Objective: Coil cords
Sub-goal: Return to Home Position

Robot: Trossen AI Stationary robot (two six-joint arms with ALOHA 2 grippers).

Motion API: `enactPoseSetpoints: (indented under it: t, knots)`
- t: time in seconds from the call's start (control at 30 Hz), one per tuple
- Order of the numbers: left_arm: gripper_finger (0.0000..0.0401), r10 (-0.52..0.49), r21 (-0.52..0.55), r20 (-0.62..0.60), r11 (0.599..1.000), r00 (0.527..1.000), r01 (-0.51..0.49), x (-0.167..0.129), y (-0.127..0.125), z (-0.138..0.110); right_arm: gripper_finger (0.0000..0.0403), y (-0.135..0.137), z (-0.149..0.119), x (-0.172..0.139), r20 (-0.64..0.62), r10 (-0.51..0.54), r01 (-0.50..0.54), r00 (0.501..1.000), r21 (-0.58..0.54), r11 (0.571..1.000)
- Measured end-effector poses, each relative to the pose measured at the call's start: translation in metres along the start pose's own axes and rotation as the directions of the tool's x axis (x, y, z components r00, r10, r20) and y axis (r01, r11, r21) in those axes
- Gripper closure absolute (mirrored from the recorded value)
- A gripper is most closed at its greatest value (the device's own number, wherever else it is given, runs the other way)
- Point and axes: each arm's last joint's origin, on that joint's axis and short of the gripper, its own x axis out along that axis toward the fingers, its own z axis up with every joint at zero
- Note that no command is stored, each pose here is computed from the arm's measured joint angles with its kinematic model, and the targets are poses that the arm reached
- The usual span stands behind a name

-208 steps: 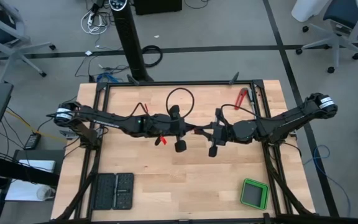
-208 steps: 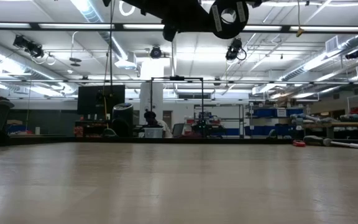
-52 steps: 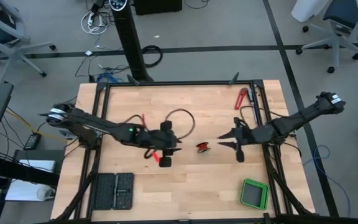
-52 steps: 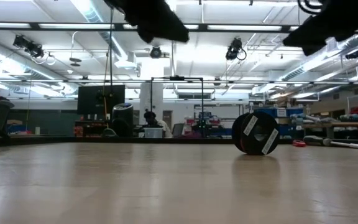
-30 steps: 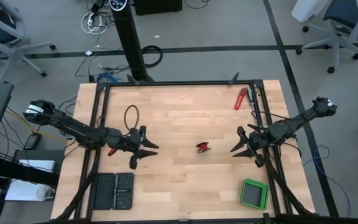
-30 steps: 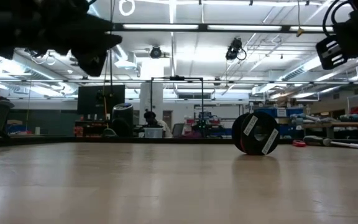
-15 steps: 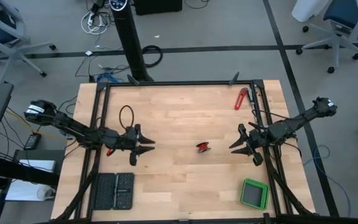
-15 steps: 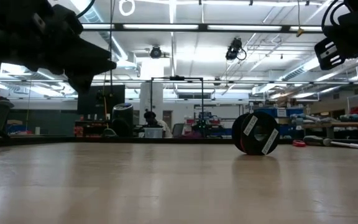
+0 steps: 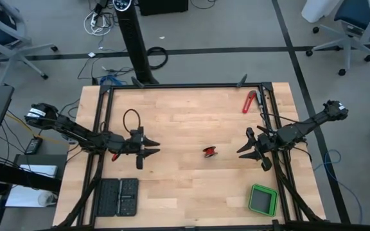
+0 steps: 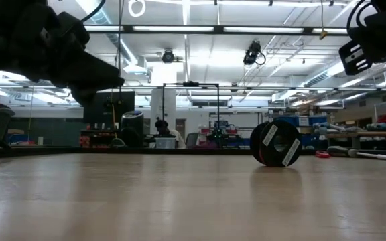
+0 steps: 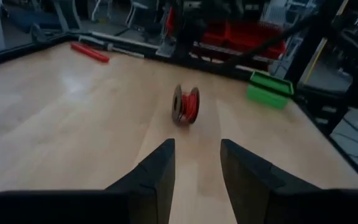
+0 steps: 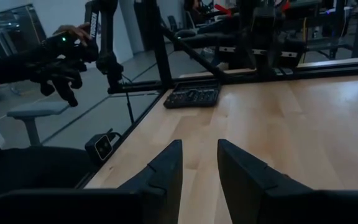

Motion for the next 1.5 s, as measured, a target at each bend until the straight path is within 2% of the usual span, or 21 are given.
enactPoseSetpoints:
  t: [0.27,0.5,0.83,1.0,1.13,1.37,1.5]
  knots:
    - [0.0270,0.031,0.036,-0.098,0.999,0.995,-0.027,-0.017,0.014,-0.028,0.0302,-0.002,-0.015,0.002,0.038,0.007,-0.007,0.999,0.006,1.000]
    - [0.0270,0.107,0.110,-0.291,0.991,0.951,-0.077,-0.025,0.023,-0.048,0.0302,-0.005,-0.029,0.002,-0.012,-0.002,0.002,1.000,-0.002,1.000]
    - [0.0270,0.145,0.151,-0.382,0.984,0.913,-0.094,-0.040,0.028,-0.049,0.0302,-0.006,-0.031,0.001,-0.037,-0.006,0.006,0.999,-0.007,1.000]
    - [0.0270,0.154,0.160,-0.400,0.982,0.903,-0.096,-0.048,0.030,-0.047,0.0302,-0.008,-0.043,-0.001,-0.149,-0.026,0.022,0.988,-0.028,0.999]
    - [0.0270,0.155,0.161,-0.406,0.982,0.901,-0.096,-0.053,0.032,-0.046,0.0302,-0.008,-0.043,-0.001,-0.151,-0.015,0.011,0.988,-0.025,1.000]
    - [0.0270,0.112,0.117,-0.314,0.990,0.943,-0.079,-0.057,0.029,-0.035,0.0302,-0.014,-0.043,0.000,-0.164,-0.048,0.045,0.985,-0.020,0.999]
    - [0.0270,0.088,0.090,-0.254,0.994,0.963,-0.067,-0.059,0.028,-0.028,0.0302,-0.023,-0.043,0.001,-0.173,-0.101,0.101,0.980,-0.011,0.995]
